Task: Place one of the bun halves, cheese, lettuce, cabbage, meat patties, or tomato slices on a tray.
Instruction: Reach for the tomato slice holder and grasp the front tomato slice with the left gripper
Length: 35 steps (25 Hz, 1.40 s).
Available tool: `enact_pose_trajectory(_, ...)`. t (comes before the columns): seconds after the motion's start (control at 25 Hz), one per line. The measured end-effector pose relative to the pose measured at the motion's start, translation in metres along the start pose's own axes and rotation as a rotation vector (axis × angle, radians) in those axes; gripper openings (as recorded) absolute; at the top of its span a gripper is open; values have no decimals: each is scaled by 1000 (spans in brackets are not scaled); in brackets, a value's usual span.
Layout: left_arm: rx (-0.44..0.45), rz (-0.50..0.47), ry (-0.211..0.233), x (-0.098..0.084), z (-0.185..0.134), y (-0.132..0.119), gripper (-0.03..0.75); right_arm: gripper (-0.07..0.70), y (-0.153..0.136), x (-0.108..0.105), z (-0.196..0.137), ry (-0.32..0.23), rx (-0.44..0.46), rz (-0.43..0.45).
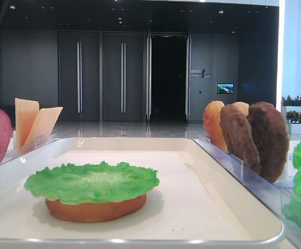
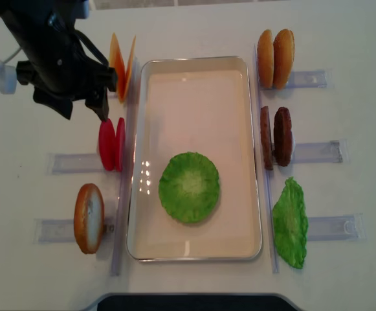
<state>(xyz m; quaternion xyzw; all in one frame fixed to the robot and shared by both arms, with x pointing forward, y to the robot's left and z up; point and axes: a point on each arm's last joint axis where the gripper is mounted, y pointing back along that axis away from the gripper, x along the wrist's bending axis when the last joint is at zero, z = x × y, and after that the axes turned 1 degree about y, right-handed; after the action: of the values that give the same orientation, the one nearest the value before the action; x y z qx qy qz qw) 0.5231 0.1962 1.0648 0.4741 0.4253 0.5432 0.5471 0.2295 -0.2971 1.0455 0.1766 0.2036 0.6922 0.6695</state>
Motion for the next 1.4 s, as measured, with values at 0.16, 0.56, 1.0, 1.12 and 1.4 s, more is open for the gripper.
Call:
enact_pose_trajectory(0.16,4,-18,21,-5,-2,0,537,589,0,0,0,0,0,1)
enact_pose_trajectory(0.56,38,-23,8,-17,-1,-10,537,589,0,0,0,0,1,1)
enact_pose_trajectory(1.0,85,-11,-2,-32,9,-46,537,589,0,0,0,0,1,1)
enact_pose_trajectory(1.12,78,-15,-2,-33,12,-51,537,589,0,0,0,0,1,1)
enact_pose_trajectory(1.4,91,-11,-5,-36,15,-63,537,589,0,0,0,0,1,1)
